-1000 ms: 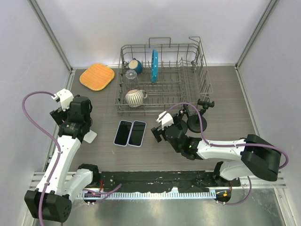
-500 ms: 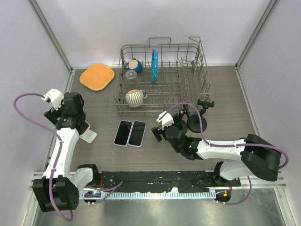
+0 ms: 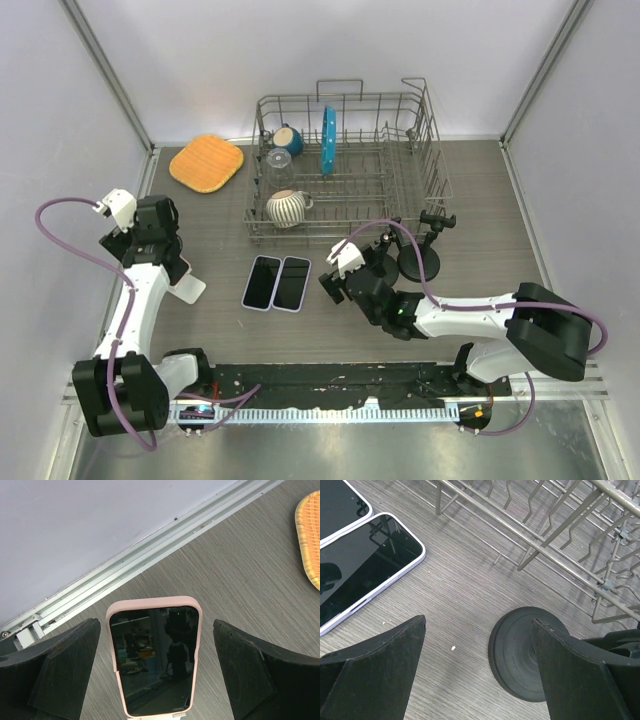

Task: Remove the phone from the phone stand

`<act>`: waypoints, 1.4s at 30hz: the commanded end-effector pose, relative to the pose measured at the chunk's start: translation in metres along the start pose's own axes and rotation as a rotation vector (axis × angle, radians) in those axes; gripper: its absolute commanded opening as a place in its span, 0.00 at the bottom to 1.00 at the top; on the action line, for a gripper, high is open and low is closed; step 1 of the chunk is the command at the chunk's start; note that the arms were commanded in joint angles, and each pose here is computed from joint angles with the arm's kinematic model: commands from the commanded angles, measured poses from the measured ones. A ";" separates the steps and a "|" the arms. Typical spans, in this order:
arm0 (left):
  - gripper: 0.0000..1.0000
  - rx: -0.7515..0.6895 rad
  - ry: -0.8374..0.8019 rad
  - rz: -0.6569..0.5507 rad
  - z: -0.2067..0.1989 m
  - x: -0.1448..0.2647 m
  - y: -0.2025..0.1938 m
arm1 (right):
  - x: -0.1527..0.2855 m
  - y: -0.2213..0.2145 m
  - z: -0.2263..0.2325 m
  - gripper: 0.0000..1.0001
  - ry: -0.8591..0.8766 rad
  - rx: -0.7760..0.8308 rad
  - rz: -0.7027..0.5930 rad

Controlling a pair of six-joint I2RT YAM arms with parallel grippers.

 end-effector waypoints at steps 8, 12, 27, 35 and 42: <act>1.00 0.011 0.057 0.004 -0.001 -0.009 -0.006 | -0.002 0.019 0.001 0.91 -0.008 -0.016 -0.047; 1.00 0.005 0.078 0.028 0.001 -0.010 -0.010 | -0.003 0.018 0.001 0.90 -0.012 -0.007 -0.038; 0.95 0.028 0.081 0.074 0.003 -0.007 -0.018 | -0.004 0.017 0.002 0.90 -0.012 0.006 -0.025; 0.72 0.036 0.066 0.070 0.004 -0.002 -0.012 | -0.006 0.017 0.003 0.89 -0.015 0.012 -0.018; 0.54 0.049 0.029 0.020 0.008 0.011 0.006 | -0.007 0.016 0.004 0.89 -0.021 0.017 -0.013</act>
Point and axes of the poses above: each gripper's point midway between its finger pads, its own x axis back along the fingers, its own z axis along the line the jaws close on, y = z × x, the point moved 10 cm from there along x, back along the fingers, and after that the axes turned 10 degrees about x, right-handed, at the moved point
